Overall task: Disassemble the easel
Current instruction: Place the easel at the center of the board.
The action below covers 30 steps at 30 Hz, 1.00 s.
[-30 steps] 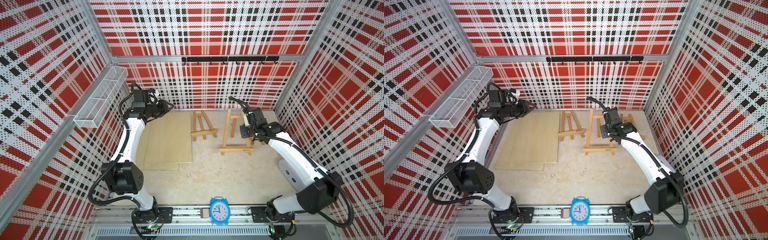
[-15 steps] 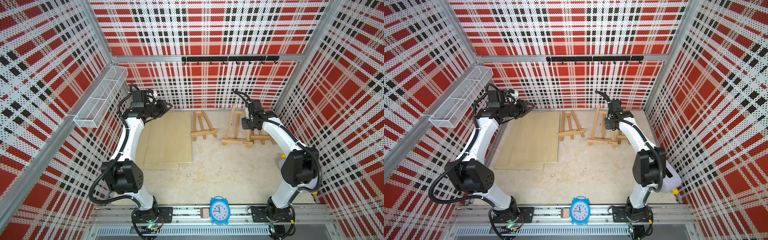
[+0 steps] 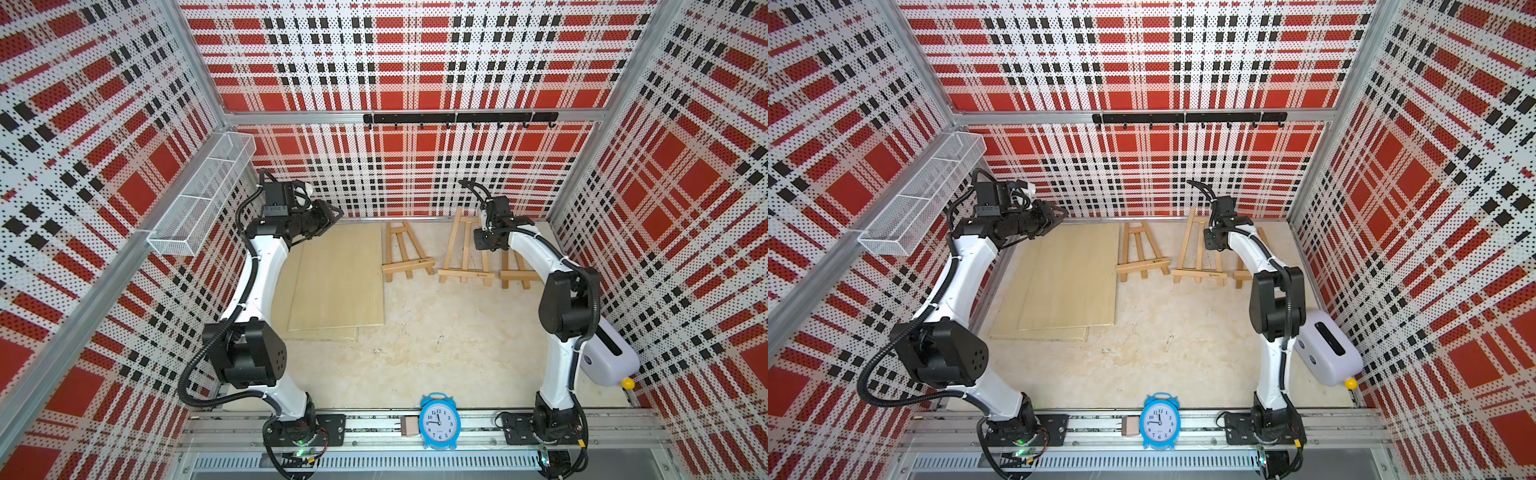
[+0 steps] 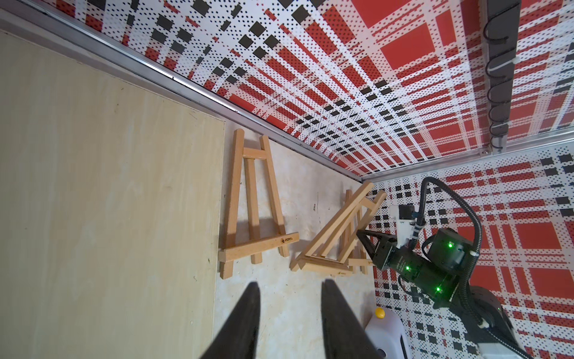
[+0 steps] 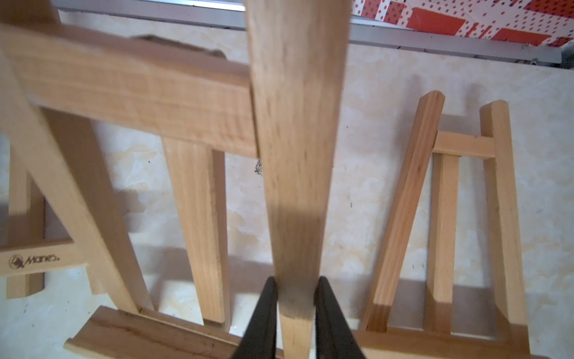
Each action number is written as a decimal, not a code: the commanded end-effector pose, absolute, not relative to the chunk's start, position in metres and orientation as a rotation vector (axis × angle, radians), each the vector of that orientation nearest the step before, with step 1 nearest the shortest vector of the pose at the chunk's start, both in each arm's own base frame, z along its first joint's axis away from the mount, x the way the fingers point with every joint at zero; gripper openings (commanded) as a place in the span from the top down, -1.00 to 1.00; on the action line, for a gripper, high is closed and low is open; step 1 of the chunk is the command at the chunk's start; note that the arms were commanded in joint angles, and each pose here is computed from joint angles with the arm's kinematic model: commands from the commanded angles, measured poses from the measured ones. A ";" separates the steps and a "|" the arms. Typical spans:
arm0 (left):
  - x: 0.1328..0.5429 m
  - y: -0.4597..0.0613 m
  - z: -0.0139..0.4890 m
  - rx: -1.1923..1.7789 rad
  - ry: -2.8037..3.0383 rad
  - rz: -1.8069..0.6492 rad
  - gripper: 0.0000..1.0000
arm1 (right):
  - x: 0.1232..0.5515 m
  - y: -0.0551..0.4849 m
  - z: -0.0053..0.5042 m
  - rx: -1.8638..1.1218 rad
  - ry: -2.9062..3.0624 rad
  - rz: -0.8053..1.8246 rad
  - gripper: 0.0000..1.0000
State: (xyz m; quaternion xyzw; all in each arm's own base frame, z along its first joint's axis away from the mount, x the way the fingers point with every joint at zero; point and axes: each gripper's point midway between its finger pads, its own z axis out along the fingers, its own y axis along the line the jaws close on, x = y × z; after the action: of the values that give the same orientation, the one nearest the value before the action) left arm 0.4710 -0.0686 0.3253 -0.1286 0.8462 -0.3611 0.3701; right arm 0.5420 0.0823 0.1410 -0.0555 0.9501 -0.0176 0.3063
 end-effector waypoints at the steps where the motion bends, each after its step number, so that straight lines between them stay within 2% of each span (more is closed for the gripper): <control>1: 0.475 -0.058 0.334 -0.351 2.149 -0.894 0.26 | 0.571 0.076 0.152 -0.156 2.438 -0.059 1.00; 10: 0.480 -0.044 0.334 -0.398 2.150 -0.858 0.26 | 0.594 0.058 0.116 -0.167 2.453 -0.097 1.00; 25: 0.494 -0.036 0.320 -0.463 2.193 -0.817 0.26 | 0.634 0.057 0.089 -0.201 2.455 -0.088 0.98; 27: 0.497 -0.035 0.319 -0.466 2.198 -0.813 0.26 | 0.634 0.054 0.094 -0.147 2.450 -0.069 0.88; 30: 0.501 -0.035 0.316 -0.471 2.204 -0.809 0.26 | 0.631 0.047 0.099 -0.073 2.442 -0.059 0.54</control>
State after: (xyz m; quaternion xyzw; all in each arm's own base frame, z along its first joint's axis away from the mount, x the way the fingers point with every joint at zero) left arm 0.4971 -0.0378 0.3102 -0.1807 0.8577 -0.3216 0.3583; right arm 0.6276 0.0548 0.0875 -0.0541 0.9434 -0.0298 0.3259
